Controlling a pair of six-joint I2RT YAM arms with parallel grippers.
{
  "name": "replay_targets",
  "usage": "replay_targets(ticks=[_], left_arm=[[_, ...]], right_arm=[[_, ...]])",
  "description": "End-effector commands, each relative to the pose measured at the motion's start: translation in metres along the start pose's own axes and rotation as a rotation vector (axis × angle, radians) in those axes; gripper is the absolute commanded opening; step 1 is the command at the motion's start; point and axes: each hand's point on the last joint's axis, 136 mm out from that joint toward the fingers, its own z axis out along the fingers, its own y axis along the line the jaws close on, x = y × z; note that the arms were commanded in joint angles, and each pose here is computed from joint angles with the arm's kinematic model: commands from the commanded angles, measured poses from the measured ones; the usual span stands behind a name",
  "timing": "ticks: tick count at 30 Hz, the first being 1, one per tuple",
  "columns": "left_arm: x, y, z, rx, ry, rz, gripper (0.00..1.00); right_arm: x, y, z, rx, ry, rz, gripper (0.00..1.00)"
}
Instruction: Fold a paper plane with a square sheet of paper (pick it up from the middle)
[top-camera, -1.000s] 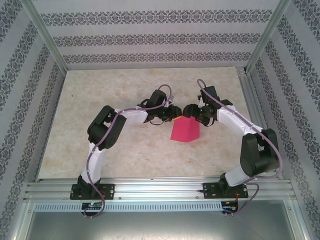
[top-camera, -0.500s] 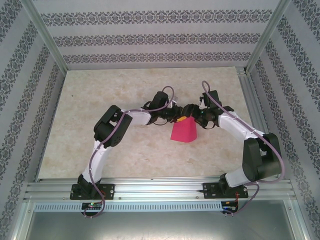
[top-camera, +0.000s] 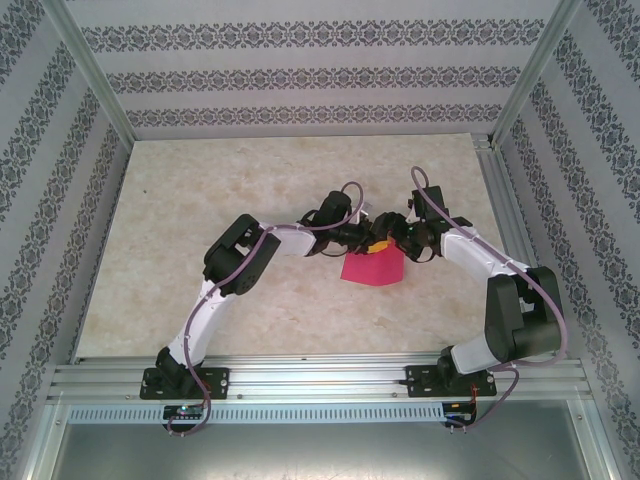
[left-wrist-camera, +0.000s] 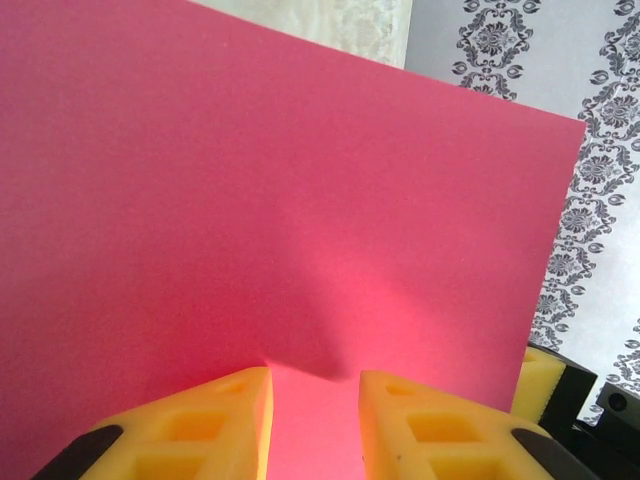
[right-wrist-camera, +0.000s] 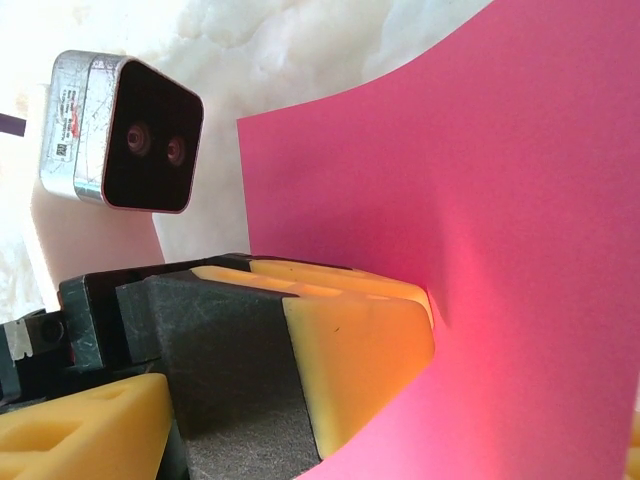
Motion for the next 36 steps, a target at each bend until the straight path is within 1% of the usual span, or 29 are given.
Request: replay_targets(ticks=[1, 10, 13, 16, 20, 21, 22, 23, 26, 29, 31, 36], left_arm=[[0.002, -0.011, 0.006, 0.020, 0.015, 0.045, 0.31], [0.005, 0.005, 0.014, 0.023, 0.033, 0.010, 0.31], [0.004, 0.010, 0.015, 0.012, 0.027, 0.005, 0.31], [0.004, 0.011, 0.014, 0.001, 0.018, 0.006, 0.31], [0.002, 0.006, 0.011, -0.015, 0.008, 0.029, 0.31], [0.002, 0.004, 0.012, -0.016, 0.011, 0.032, 0.31], [0.002, 0.002, 0.012, -0.013, 0.013, 0.038, 0.31], [0.003, 0.002, 0.012, -0.012, 0.015, 0.038, 0.31], [0.002, 0.001, 0.011, -0.015, 0.012, 0.036, 0.31], [0.002, -0.012, 0.010, 0.031, 0.016, 0.044, 0.31], [0.002, -0.021, 0.009, 0.051, 0.015, 0.049, 0.32], [0.004, -0.026, 0.007, 0.056, 0.024, 0.050, 0.31]], right_arm=[[-0.002, -0.013, -0.001, 0.046, -0.027, 0.015, 0.78], [0.004, -0.041, -0.001, 0.145, -0.019, 0.047, 0.80], [0.007, -0.052, -0.002, 0.155, -0.020, 0.064, 0.77], [0.008, -0.056, -0.003, 0.131, -0.018, 0.080, 0.71], [0.008, -0.064, -0.009, 0.148, -0.025, 0.092, 0.71], [0.006, -0.065, -0.010, 0.139, -0.035, 0.095, 0.69], [0.007, -0.060, -0.008, 0.101, -0.036, 0.091, 0.63], [0.008, -0.055, -0.007, 0.071, -0.031, 0.091, 0.61], [0.006, -0.048, -0.009, 0.041, -0.031, 0.104, 0.61], [0.004, -0.057, -0.014, 0.103, -0.053, 0.103, 0.59], [0.005, -0.065, -0.015, 0.143, -0.049, 0.097, 0.56], [0.007, -0.071, -0.014, 0.166, -0.044, 0.092, 0.52]])
